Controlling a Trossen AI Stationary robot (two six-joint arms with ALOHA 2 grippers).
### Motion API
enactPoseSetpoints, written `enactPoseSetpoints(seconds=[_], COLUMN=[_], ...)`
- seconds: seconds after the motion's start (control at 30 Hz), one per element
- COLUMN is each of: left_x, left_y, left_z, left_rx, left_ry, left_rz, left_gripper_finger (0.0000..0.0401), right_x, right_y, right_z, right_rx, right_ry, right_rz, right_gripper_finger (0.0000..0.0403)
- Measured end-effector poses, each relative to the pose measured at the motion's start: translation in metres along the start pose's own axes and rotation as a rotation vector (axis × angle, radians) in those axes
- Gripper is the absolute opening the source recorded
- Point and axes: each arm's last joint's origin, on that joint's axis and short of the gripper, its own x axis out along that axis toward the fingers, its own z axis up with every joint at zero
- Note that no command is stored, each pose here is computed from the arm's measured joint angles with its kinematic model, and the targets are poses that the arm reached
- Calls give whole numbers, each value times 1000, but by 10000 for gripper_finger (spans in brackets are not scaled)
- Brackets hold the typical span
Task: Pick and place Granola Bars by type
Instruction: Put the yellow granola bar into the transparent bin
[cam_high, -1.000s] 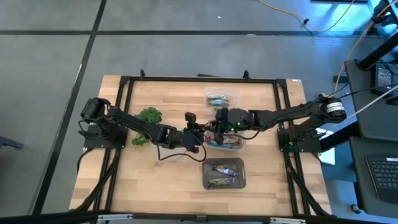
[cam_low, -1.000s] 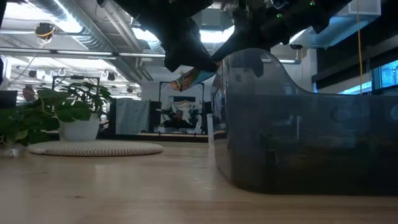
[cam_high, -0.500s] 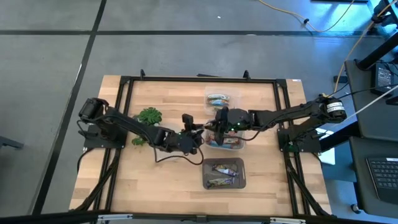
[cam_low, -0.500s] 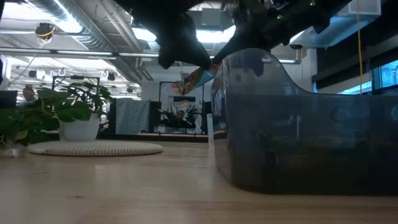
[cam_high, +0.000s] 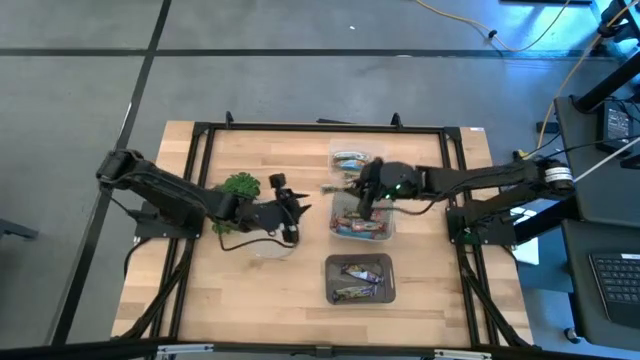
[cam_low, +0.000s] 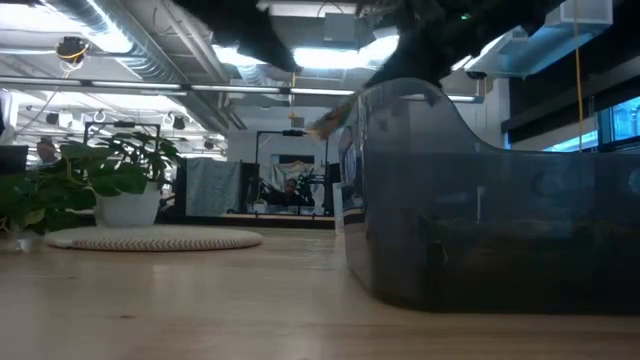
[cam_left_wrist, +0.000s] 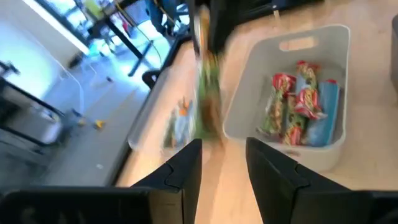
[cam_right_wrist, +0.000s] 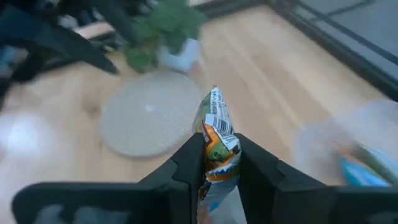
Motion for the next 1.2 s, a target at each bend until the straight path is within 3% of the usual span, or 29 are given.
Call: enactPoseSetpoints(seconds=[0.23,0.47,0.63,0.83,1.2], left_x=[-12,-9,-6,-6,-6], left_y=[18,25,27,27,27], left_z=[-39,-59,-63,-64,-65], left_rx=[-217,-400,-413,-429,-422], left_ry=[-132,-255,-246,-241,-229], left_rz=[-57,-122,-118,-121,-123], left_gripper_finger=[120,117,116,119,118], right_x=[-27,-8,12,28,33], right_y=[-39,-76,-95,-112,-120], right_z=[9,-8,-15,-21,-30], right_rx=[113,266,285,328,271], right_ry=[14,142,158,191,258], right_rz=[-213,-275,-306,-227,-251], right_gripper_finger=[85,85,85,85,85])
